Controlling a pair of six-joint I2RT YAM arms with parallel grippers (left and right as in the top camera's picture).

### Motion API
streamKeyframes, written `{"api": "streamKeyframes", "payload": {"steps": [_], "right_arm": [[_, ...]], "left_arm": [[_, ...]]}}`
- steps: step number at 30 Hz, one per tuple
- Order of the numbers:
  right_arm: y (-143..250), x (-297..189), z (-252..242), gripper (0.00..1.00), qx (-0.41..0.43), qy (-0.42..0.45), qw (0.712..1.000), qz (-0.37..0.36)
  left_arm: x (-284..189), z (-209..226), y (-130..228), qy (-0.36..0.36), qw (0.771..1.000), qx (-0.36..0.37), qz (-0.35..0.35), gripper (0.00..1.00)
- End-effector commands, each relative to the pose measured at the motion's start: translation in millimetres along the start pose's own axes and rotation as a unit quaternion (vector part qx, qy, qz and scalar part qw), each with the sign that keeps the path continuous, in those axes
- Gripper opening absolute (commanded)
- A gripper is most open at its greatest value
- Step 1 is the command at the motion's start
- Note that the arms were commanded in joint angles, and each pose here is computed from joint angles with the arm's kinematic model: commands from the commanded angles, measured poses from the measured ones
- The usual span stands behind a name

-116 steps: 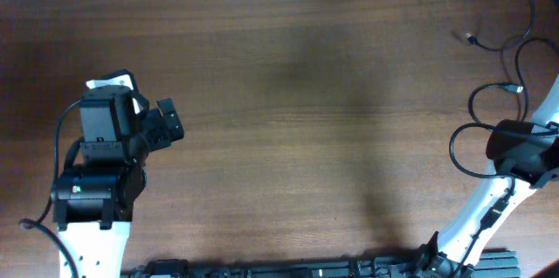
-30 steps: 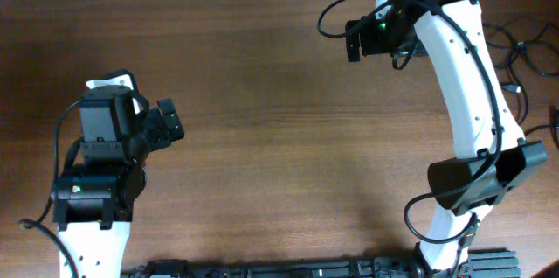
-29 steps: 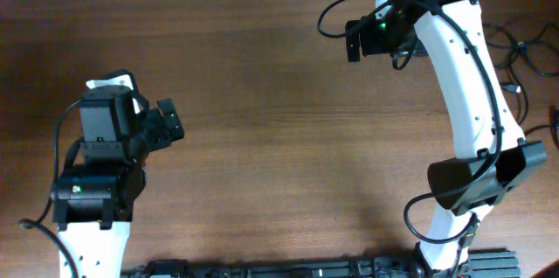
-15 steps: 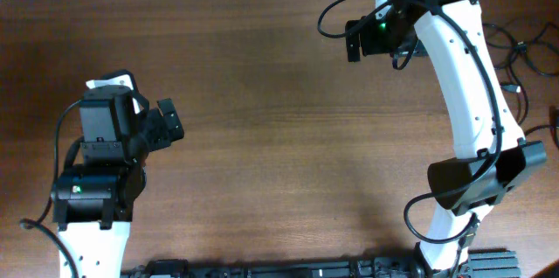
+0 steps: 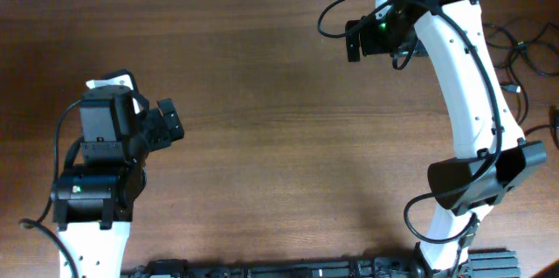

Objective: Untangle cables

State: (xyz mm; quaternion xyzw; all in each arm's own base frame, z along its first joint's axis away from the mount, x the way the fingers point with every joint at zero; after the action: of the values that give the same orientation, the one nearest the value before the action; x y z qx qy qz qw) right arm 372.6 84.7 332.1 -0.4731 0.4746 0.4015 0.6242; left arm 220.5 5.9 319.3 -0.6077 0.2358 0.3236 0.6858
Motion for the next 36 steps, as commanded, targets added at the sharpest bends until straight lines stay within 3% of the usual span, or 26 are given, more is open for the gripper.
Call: {"api": "streamKeyframes", "payload": {"steps": [1, 6, 14, 20, 25, 29, 36], "right_arm": [[0.5, 1.8, 1.8, 0.99, 0.003, 0.002, 1.000, 0.000], [0.5, 1.8, 1.8, 0.99, 0.003, 0.002, 1.000, 0.000], [0.4, 1.8, 1.7, 0.99, 0.003, 0.002, 1.000, 0.000], [0.5, 1.8, 1.8, 0.99, 0.003, 0.002, 1.000, 0.000], [0.5, 1.8, 1.8, 0.99, 0.003, 0.002, 1.000, 0.000], [0.5, 1.8, 1.8, 0.99, 0.003, 0.002, 1.000, 0.000], [0.5, 1.8, 1.8, 0.99, 0.003, 0.002, 1.000, 0.000]], "left_arm": [[-1.3, -0.4, -1.1, 0.003, 1.000, -0.008, -0.003, 0.99], [-9.5, 1.0, 5.4, 0.003, 1.000, -0.011, -0.016, 0.99], [-12.5, 1.8, 44.5, -0.007, 1.000, -0.013, -0.025, 0.99], [16.7, -6.4, 72.3, 0.006, 0.993, -0.030, -0.118, 0.99], [39.9, -18.7, 93.4, 0.051, 0.958, -0.043, -0.278, 0.99], [53.6, -25.1, 124.4, 0.064, 0.897, -0.053, -0.435, 0.99], [45.4, -20.2, 131.7, 0.037, 0.893, -0.060, -0.445, 0.99]]}}
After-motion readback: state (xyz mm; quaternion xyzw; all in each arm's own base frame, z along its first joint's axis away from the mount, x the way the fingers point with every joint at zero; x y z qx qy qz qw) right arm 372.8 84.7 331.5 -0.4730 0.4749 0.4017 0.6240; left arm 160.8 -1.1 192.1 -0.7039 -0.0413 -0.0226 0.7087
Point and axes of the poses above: each gripper's point midway between its finger pads, its own x axis out along the fingers, its own z axis along the line the jaws close on, y = z × x, the point moved 10 cm from there along -x, back along the fingers, and after that the axes turned 15 degrees about x, right-handed, at the moved point
